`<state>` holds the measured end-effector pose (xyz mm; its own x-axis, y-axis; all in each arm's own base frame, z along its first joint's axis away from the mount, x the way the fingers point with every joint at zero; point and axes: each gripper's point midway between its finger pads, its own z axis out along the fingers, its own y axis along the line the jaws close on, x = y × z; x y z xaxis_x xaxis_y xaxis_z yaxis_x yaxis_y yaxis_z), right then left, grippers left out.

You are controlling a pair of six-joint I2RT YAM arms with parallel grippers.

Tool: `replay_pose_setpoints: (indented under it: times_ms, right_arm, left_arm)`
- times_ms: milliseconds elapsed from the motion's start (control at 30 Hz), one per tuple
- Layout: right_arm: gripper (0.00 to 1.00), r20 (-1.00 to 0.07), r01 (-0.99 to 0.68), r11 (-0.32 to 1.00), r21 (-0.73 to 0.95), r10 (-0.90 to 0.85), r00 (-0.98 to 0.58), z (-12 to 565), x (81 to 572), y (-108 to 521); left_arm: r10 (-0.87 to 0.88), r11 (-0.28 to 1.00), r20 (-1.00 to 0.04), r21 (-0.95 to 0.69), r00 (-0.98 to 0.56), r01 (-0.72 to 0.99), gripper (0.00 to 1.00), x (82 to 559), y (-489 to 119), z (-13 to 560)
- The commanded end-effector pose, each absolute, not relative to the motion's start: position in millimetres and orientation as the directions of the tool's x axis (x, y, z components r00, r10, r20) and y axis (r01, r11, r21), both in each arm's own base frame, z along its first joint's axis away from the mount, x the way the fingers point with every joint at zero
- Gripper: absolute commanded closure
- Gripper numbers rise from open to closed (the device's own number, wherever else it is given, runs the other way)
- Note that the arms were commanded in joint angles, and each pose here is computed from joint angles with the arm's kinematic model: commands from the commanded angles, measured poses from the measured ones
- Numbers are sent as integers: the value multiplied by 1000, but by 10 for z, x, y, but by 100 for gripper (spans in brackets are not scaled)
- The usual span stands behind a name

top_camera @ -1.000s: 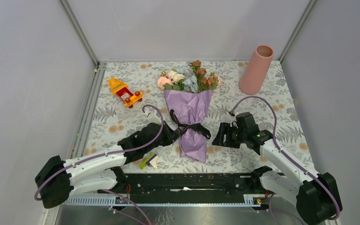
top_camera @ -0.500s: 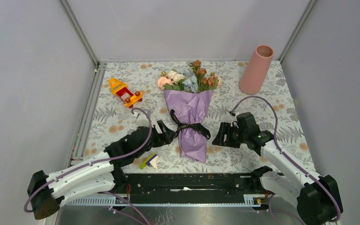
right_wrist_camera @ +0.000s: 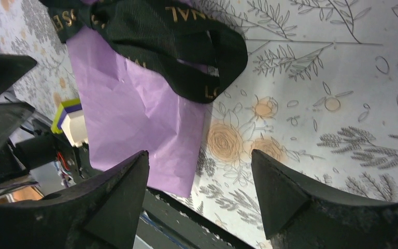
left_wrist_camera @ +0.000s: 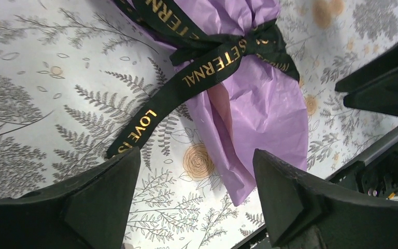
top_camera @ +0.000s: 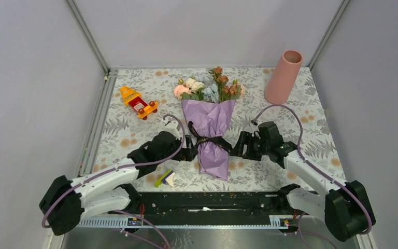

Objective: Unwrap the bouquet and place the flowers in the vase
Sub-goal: Untie the ribbon from the wrapping paper.

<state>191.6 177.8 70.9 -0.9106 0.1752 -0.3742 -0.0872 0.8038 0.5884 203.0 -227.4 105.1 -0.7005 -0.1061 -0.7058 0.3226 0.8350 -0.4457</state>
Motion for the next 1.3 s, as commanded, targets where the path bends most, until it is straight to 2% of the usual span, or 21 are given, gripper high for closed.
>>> replay_pose_setpoints:
  times_ms: [0,200,400,767,800,867,967,1033,1267]
  right_arm:
    - [23,-391,-83,751,655,243,-888,769,2169,1974]
    - [33,-380,-19,763,646,300,-875,635,2404,2005]
    - [42,-327,47,756,652,337,-883,475,2426,2040]
    - [50,-276,80,735,674,351,-895,304,2375,2154]
    - [52,-274,80,732,677,351,-895,301,2379,2164]
    - [63,-272,84,728,681,358,-893,301,2391,2168]
    - [80,-303,74,728,682,374,-877,387,2431,2149]
    - [85,-343,60,743,667,378,-860,473,2467,2099]
    - [86,-470,-36,796,604,319,-823,841,2531,2014]
  left_arm:
    - [-110,742,-744,-503,-660,444,15,2196,-2632,1396]
    - [-139,733,-711,-541,-689,411,19,2350,-2625,1359]
    - [-149,743,-692,-550,-706,382,20,2409,-2536,1319]
    - [-182,747,-680,-566,-711,350,20,2452,-2425,1474]
    - [-184,747,-680,-566,-710,348,20,2449,-2411,1501]
    - [-190,748,-681,-567,-707,345,20,2444,-2374,1558]
    - [-201,749,-683,-569,-703,339,20,2435,-2297,1642]
    - [-203,754,-687,-564,-698,336,20,2418,-2242,1678]
    - [-218,765,-699,-556,-681,326,20,2376,-2102,1715]
